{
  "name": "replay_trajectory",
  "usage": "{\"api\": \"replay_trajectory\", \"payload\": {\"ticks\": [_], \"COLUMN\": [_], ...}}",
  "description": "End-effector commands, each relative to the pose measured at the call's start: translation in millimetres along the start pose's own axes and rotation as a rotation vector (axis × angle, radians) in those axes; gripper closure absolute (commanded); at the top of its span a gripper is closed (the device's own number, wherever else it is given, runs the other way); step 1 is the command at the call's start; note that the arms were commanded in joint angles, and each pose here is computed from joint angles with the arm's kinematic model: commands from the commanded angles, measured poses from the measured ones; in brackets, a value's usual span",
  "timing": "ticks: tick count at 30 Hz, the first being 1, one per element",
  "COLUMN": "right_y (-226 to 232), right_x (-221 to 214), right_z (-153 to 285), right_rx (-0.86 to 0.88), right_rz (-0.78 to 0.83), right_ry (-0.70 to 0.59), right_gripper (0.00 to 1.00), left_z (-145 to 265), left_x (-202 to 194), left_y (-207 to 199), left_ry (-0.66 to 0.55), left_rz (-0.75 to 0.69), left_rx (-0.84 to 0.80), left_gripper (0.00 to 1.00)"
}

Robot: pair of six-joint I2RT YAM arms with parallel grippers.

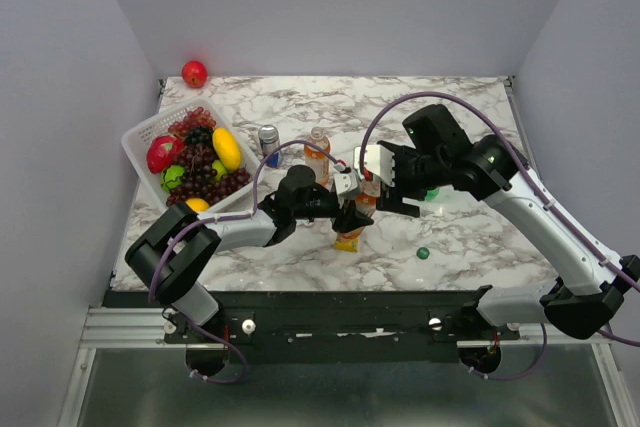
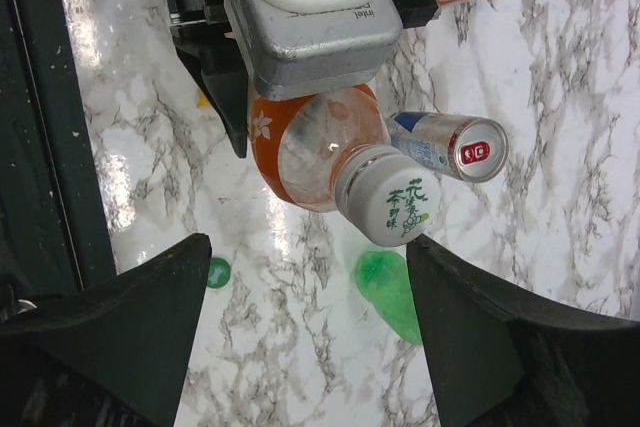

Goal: Screw on the bottle caps

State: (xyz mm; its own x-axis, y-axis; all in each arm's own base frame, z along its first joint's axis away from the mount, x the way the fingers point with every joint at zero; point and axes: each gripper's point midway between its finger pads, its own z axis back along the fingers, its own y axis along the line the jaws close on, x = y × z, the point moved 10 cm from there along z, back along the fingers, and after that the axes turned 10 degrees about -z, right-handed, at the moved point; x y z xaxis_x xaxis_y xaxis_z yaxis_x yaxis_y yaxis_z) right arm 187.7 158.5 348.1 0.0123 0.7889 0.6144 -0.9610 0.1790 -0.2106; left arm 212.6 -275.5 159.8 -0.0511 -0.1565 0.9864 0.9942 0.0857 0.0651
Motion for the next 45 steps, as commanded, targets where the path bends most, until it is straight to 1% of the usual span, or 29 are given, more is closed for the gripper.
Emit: {"api": "replay_trajectory", "payload": {"ticks": [1, 6, 8, 11, 15, 17, 18, 19, 22, 23, 24, 26, 28, 29, 30, 31, 34, 45], "right_y": [4, 4, 3, 1, -10, -13, -14, -15, -16, -18, -18, -12, -8, -7, -4, -2, 1, 4], "right_x": [1, -3, -7, -15, -17, -9, -5, 4, 15, 22, 25, 28, 25, 23, 20, 18, 16, 16], "right_z": [-2, 0, -1, 0, 9, 18, 22, 28, 37, 41, 43, 45, 42, 40, 39, 38, 36, 24], "right_rx": [0.034, 0.015, -0.031, -0.073, -0.116, -0.13, -0.127, -0.138, -0.118, -0.112, -0.095, -0.005, 0.062, 0.077, 0.093, 0.12, 0.155, 0.237], "right_rz": [0.016, 0.005, -0.036, -0.052, -0.091, -0.069, -0.057, -0.036, -0.009, 0.002, 0.011, 0.065, 0.147, 0.177, 0.213, 0.296, 0.403, 0.504], "right_ry": [0.009, 0.024, 0.052, 0.088, 0.069, 0.03, 0.002, -0.056, -0.122, -0.144, -0.155, -0.167, -0.166, -0.165, -0.164, -0.167, -0.183, -0.199], "right_gripper": [0.14, 0.14, 0.14, 0.14, 0.14, 0.14, 0.14, 0.14, 0.16, 0.19, 0.24, 0.27, 0.27, 0.26, 0.25, 0.25, 0.25, 0.28], "left_z": [0, 1, 1, 1, 2, 3, 3, 4, 5, 6, 8, 13, 19, 22, 25, 27, 31, 33], "left_x": [9, 8, 9, 10, 9, 8, 6, 6, 4, 5, 3, 4, -1, 2, -2, -2, -2, 2], "left_y": [5, 4, 3, 4, 3, 1, 0, 0, 0, -1, -2, -2, -3, -1, -4, -2, -3, 0], "left_ry": [-0.026, -0.022, -0.03, -0.034, -0.023, -0.017, -0.006, -0.005, 0.011, 0.013, 0.032, 0.04, 0.071, 0.071, 0.098, 0.106, 0.128, 0.154], "left_rz": [-0.041, -0.036, -0.037, -0.041, -0.041, -0.035, -0.03, -0.051, -0.077, -0.089, -0.087, -0.136, -0.148, -0.199, -0.193, -0.203, -0.239, -0.3], "left_rx": [0.021, 0.022, 0.025, 0.027, 0.019, 0.009, 0.002, -0.003, -0.015, -0.023, -0.035, -0.05, -0.061, -0.066, -0.082, -0.083, -0.095, -0.113], "left_gripper": [1.0, 1.0, 1.0, 1.0, 1.0, 1.0, 1.0, 1.0, 1.0, 1.0, 1.0, 1.0, 1.0, 1.0, 1.0, 1.0, 1.0, 1.0]}}
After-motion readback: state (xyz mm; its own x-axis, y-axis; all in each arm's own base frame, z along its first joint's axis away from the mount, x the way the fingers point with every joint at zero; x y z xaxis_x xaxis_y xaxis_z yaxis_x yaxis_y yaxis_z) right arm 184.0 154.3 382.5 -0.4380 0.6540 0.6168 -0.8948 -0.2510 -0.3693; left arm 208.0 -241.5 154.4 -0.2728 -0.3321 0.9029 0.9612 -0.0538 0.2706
